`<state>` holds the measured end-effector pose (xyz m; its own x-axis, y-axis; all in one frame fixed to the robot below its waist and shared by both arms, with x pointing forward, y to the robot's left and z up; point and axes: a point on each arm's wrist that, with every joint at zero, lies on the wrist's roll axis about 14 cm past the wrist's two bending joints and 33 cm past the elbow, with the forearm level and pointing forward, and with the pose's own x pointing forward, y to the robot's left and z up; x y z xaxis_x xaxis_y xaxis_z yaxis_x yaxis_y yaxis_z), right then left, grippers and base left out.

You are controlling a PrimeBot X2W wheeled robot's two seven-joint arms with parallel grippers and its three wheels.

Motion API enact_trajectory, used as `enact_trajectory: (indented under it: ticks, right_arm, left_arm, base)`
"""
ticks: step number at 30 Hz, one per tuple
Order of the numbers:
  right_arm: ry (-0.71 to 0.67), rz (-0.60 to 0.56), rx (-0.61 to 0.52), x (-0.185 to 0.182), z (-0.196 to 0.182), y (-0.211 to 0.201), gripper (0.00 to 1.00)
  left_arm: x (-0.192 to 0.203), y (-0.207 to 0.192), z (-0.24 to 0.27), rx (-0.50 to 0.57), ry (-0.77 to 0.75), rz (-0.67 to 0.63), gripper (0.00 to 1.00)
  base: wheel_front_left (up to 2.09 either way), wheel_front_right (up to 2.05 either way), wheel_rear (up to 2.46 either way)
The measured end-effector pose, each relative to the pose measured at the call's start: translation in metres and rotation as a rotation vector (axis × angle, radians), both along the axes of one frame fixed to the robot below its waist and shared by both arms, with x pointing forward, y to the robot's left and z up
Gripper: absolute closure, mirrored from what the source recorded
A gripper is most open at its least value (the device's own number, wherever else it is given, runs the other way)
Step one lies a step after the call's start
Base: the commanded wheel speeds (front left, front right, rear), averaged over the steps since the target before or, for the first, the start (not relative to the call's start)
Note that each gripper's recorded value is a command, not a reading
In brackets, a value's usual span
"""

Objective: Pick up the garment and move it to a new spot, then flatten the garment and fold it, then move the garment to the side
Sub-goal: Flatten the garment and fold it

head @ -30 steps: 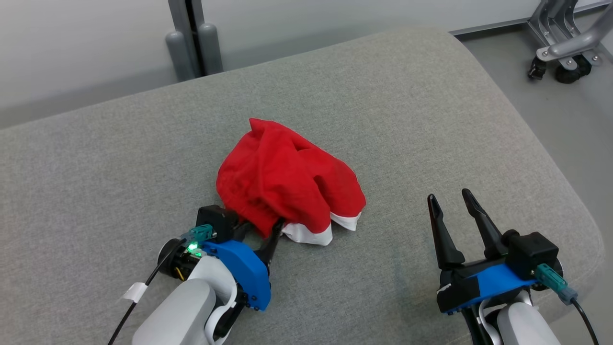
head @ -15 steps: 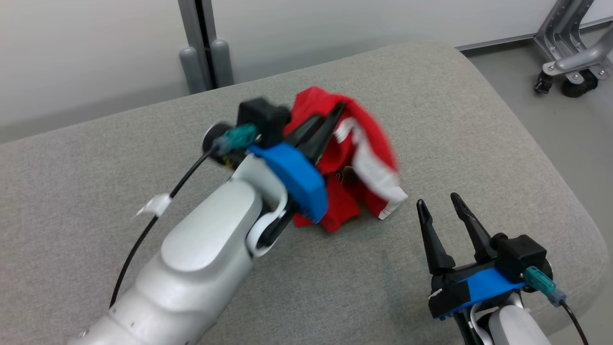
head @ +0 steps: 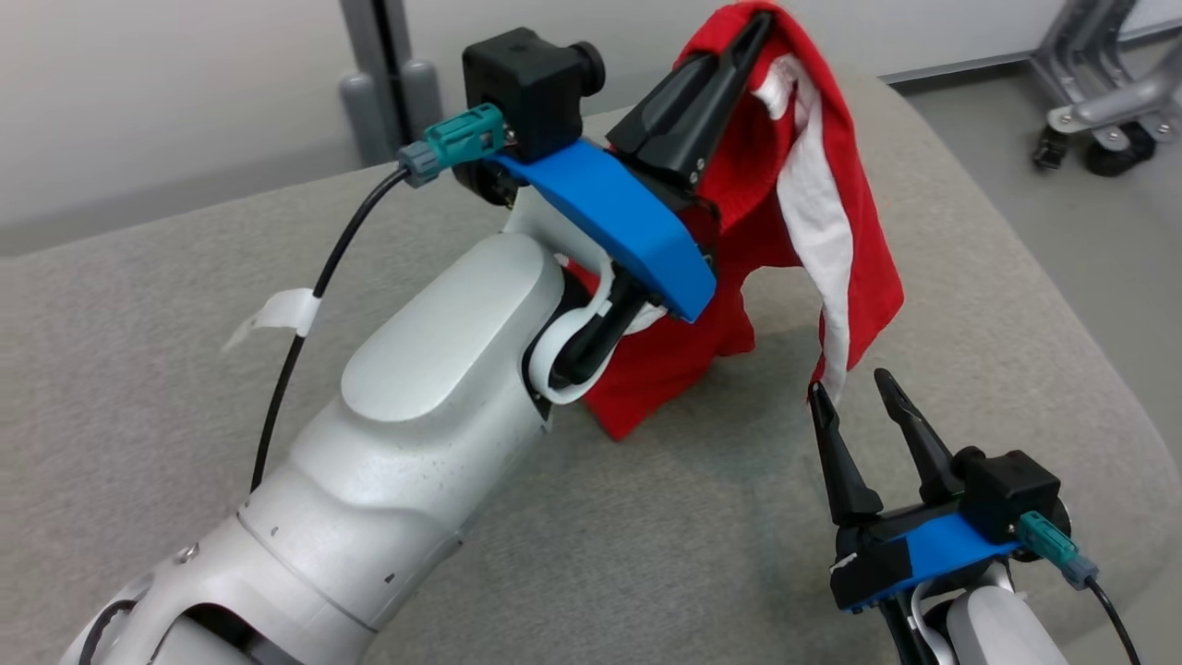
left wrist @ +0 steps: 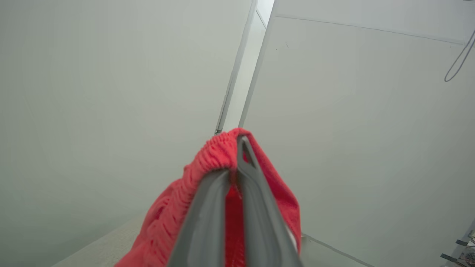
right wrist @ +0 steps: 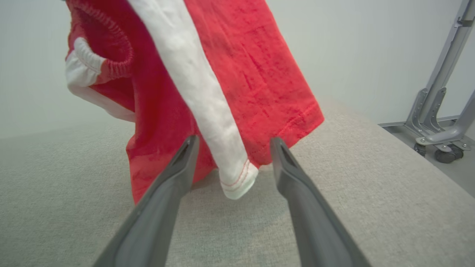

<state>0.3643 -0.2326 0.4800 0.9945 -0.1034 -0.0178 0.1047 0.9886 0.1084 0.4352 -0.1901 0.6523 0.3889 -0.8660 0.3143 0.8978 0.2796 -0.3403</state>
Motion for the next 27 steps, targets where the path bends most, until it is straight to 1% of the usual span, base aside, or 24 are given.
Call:
enact_trajectory:
  ticks: [1,3,5,7,8,10,15,18,19,21,24,27]
  right_arm:
    - [0.001,0.013,-0.001,0.003,-0.001,0.004,0.00]
    - [0.000,0.044,0.001,0.011,-0.002,0.013,0.00]
    - [-0.001,0.077,0.001,0.019,-0.003,0.024,0.00]
    - [-0.002,0.112,0.000,0.028,-0.004,0.035,0.00]
    - [-0.002,0.131,0.003,0.032,-0.005,0.041,0.00]
    - [-0.001,0.167,0.005,0.039,-0.006,0.054,0.00]
    - [0.002,0.254,0.014,0.054,-0.011,0.084,0.00]
    - [0.006,0.291,0.019,0.059,-0.013,0.098,0.00]
    - [0.006,0.291,0.019,0.059,-0.013,0.098,0.00]
    - [0.008,0.315,0.024,0.063,-0.015,0.107,0.00]
    - [0.008,0.323,0.024,0.063,-0.015,0.109,0.00]
    - [0.002,0.318,0.024,0.062,-0.012,0.107,0.00]
  left_arm:
    - [0.006,0.006,-0.009,0.019,0.015,0.026,1.00]
    - [0.019,0.022,-0.038,0.092,0.079,0.078,1.00]
    - [0.026,0.044,-0.081,0.179,0.200,0.127,1.00]
    - [0.030,0.071,-0.118,0.233,0.322,0.189,1.00]
    - [0.032,0.087,-0.133,0.267,0.361,0.220,1.00]
    - [0.028,0.113,-0.160,0.315,0.444,0.260,1.00]
    - [0.000,0.158,-0.207,0.415,0.604,0.290,1.00]
    - [-0.013,0.179,-0.225,0.477,0.655,0.312,1.00]
    - [-0.013,0.179,-0.225,0.477,0.655,0.312,1.00]
    - [-0.020,0.198,-0.235,0.533,0.668,0.345,1.00]
    - [-0.023,0.219,-0.246,0.617,0.653,0.395,1.00]
    - [-0.027,0.237,-0.256,0.665,0.672,0.449,1.00]
  base:
    - [0.00,0.00,0.00]
    - [0.00,0.00,0.00]
    - [0.00,0.00,0.00]
    - [0.00,0.00,0.00]
    - [0.00,0.00,0.00]
    - [0.00,0.00,0.00]
    - [0.00,0.00,0.00]
    - [0.00,0.00,0.00]
    - [0.00,0.00,0.00]
    - [0.00,0.00,0.00]
    - [0.00,0.00,0.00]
    - [0.00,0.00,0.00]
